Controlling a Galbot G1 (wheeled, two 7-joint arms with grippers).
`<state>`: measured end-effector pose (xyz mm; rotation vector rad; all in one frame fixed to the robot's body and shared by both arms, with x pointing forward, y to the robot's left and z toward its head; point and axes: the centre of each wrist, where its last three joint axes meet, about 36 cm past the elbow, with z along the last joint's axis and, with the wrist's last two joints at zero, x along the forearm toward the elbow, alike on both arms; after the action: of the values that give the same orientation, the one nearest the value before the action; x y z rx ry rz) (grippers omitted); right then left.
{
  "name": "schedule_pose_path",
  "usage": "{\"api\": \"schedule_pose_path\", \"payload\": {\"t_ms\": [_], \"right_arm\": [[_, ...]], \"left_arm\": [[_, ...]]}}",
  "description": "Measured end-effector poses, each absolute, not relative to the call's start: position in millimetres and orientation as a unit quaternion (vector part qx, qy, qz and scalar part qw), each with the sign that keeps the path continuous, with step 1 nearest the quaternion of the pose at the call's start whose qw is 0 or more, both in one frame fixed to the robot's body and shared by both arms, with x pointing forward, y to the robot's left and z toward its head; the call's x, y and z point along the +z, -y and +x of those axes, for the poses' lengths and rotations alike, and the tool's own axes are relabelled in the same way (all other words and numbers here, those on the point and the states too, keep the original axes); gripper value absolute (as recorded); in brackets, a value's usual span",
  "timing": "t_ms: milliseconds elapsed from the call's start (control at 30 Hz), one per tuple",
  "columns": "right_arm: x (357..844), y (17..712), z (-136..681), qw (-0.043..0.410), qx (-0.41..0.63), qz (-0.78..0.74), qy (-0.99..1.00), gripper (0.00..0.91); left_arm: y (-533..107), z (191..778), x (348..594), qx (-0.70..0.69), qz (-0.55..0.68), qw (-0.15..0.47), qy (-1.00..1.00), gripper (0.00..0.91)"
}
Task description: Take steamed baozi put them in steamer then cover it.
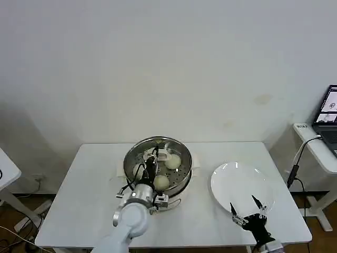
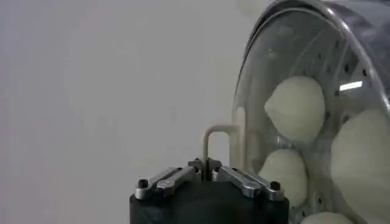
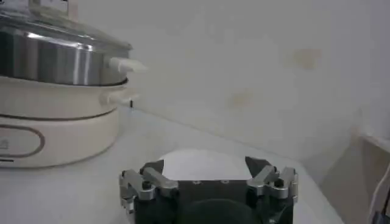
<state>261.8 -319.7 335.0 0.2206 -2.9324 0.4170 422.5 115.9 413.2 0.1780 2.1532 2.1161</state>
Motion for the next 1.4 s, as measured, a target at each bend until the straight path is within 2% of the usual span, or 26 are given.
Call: {"api": "schedule_pose_path", "payload": {"t_ms": [533,900,1067,1400], "right_arm": [[335,319,262,0.086,0.140,0.075,0.984,0.907],[334,320,260,0.089,0.141,0.076,0.983,0.907],[335,321,259,0.087,0.142,0.076,0.983,0.907],[344,321,256,0.079,0.125,0.070,0.986,0.907]], "left_arm": [[-129,410,426,0.689,0.042,0.059,-0.721,0.907],[-150,366,453,0.655,0.043,0.079,-0.750,0.907],[-160,341,463,0.601,0.050,0.079,-0.793,0.907],[-220,307,444,0.360,0.022,0.042,-0.932,0.907]]}}
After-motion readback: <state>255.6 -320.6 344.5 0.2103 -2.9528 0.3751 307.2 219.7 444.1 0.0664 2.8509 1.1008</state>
